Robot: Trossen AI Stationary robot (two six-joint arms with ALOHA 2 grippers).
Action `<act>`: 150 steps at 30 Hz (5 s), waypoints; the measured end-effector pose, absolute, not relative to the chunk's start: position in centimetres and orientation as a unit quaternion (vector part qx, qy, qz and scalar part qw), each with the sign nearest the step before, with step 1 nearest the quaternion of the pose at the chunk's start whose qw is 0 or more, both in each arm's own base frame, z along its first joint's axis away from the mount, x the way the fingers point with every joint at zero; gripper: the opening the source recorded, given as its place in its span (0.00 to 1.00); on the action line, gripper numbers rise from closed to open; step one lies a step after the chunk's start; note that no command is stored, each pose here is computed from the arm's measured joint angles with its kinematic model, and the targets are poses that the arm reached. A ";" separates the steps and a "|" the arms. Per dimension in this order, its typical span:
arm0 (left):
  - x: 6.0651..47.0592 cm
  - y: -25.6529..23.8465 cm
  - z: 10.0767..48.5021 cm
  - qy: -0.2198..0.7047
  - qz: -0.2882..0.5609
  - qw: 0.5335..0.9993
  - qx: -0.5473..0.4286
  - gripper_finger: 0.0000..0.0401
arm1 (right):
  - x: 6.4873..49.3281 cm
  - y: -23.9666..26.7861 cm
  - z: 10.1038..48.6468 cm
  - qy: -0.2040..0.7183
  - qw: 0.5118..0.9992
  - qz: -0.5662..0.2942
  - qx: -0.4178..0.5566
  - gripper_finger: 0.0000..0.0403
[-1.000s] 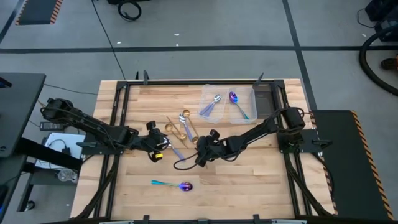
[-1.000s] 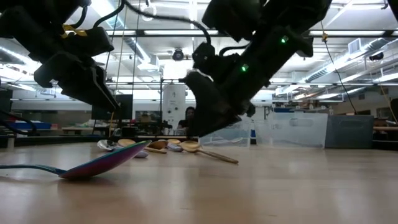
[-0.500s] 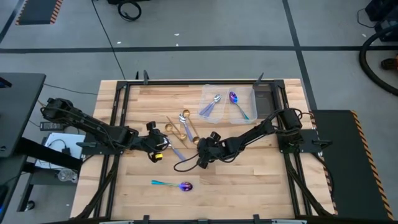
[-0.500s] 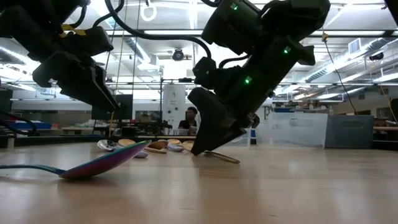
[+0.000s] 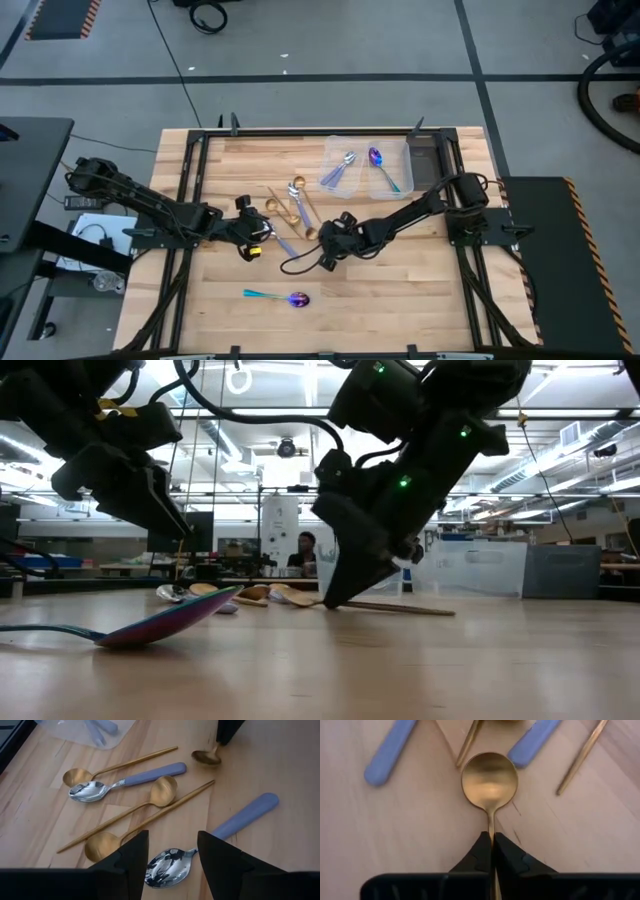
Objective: Sort silverware by color (type)
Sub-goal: Put the bottom right golden spoon into the black bin, then put the middle golden spoon into the black bin
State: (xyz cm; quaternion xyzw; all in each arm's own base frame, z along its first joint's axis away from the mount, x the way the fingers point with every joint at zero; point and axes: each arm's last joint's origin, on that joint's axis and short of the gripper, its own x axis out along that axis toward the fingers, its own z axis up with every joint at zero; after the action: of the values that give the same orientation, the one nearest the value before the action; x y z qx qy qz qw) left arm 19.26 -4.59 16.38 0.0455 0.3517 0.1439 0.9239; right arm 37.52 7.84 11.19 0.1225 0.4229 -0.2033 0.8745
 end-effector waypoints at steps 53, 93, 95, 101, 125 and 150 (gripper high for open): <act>19.6 -4.7 16.8 0.329 0.141 0.933 0.040 0.44 | 19.5 -6.5 26.6 0.422 0.740 -0.511 0.111 0.03; 19.6 -4.7 16.7 0.332 0.138 0.932 0.049 0.44 | 14.3 -15.8 21.2 0.572 0.644 -0.497 0.106 0.03; 19.6 -4.7 16.7 0.332 0.138 0.932 0.049 0.44 | 14.1 -15.9 20.7 0.569 0.646 -0.498 0.105 0.03; 19.6 -4.7 16.7 0.332 0.138 0.932 0.049 0.44 | 13.6 -15.9 19.2 0.578 0.642 -0.496 0.085 0.04; 19.7 -4.7 16.8 0.327 0.142 0.934 0.033 0.44 | 14.6 -15.7 21.0 0.540 0.692 -0.466 0.110 0.30; 19.8 -4.4 17.1 0.306 0.203 0.924 -0.111 0.44 | 15.2 -11.9 25.1 0.433 0.800 -0.361 0.204 0.34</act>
State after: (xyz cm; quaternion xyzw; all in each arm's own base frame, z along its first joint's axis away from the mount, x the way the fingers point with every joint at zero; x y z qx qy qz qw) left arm 19.82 -4.35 17.10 -0.1105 0.3064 0.2026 0.9235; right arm 15.17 -11.93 25.14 0.2043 0.4330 -0.3613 0.8001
